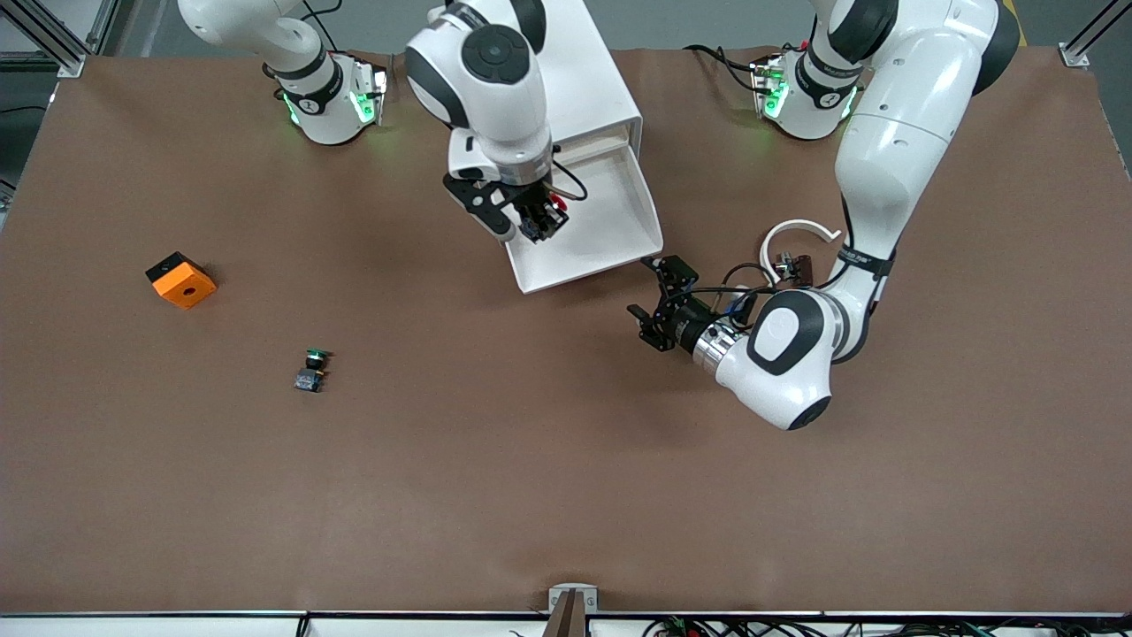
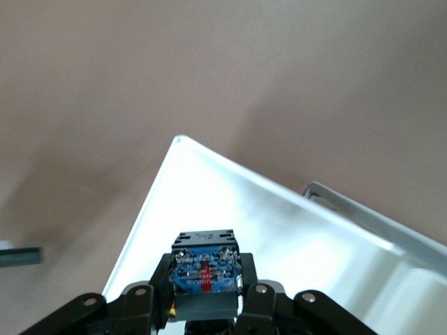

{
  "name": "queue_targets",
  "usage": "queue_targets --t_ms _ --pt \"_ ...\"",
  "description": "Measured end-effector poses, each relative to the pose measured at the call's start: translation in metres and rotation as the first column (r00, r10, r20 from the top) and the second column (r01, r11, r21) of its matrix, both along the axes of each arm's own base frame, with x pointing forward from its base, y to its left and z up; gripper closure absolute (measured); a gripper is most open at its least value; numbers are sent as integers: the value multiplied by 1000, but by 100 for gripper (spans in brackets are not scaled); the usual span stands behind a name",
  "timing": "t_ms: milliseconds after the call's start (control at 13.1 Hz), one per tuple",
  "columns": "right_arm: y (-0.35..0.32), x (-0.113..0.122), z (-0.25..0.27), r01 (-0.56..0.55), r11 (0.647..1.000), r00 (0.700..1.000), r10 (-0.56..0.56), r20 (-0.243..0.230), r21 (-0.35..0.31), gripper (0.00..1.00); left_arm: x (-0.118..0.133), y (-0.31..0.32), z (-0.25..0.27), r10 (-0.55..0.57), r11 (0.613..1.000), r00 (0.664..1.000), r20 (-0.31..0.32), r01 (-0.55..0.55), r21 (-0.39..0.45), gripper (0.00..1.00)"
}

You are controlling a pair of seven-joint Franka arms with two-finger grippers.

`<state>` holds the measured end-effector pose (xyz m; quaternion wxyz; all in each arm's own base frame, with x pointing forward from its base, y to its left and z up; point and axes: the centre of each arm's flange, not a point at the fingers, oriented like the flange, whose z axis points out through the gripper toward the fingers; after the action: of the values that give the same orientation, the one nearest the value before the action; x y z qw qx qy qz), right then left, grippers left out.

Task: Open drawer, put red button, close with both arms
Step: 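Lower the red button into the open drawer and open the right gripper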

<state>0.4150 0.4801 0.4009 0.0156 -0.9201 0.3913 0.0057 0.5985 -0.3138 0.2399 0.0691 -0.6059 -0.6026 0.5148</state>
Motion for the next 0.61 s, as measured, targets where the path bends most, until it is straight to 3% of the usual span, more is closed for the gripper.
queue_targets --t_ms 229,382,611 --pt "12 -2 -25 31 999 1000 -31 -6 -16 59 9 6 3 -91 995 978 187 96 -19 0" --pt "13 1 -29 44 999 999 -44 -7 -19 59 18 8 1 -147 985 935 323 168 -38 0" --pt "15 2 -28 48 999 999 -48 -1 -19 30 34 8 11 -227 958 811 539 287 -29 0"
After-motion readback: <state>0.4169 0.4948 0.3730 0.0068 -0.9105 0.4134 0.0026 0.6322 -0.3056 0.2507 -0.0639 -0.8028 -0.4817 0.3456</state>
